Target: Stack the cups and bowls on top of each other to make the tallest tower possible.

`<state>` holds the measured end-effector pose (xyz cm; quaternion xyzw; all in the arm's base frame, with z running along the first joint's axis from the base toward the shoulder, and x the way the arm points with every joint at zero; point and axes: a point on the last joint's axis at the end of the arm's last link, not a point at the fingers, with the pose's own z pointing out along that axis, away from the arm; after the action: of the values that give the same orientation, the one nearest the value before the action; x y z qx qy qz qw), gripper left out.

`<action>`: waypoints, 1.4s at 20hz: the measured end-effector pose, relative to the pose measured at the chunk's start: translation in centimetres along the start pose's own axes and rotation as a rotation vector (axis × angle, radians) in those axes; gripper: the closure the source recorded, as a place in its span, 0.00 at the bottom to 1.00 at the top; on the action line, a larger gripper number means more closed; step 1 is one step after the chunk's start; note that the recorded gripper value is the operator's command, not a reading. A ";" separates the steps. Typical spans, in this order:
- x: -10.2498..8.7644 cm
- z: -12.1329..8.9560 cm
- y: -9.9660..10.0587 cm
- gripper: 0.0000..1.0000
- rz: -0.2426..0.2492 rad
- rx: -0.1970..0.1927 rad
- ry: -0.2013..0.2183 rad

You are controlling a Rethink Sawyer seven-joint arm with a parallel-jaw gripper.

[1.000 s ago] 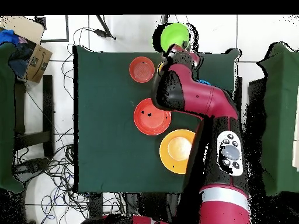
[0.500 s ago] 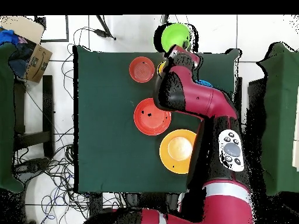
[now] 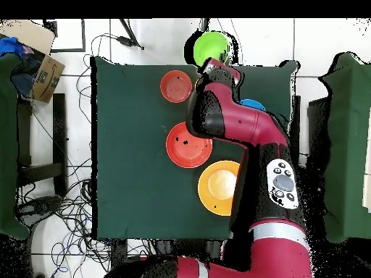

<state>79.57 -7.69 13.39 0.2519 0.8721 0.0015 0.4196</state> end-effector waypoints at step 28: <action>2.8 -1.7 -0.1 1.00 0.041 -0.016 0.076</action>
<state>76.80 -6.14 12.43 0.2660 0.8819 0.0265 0.3882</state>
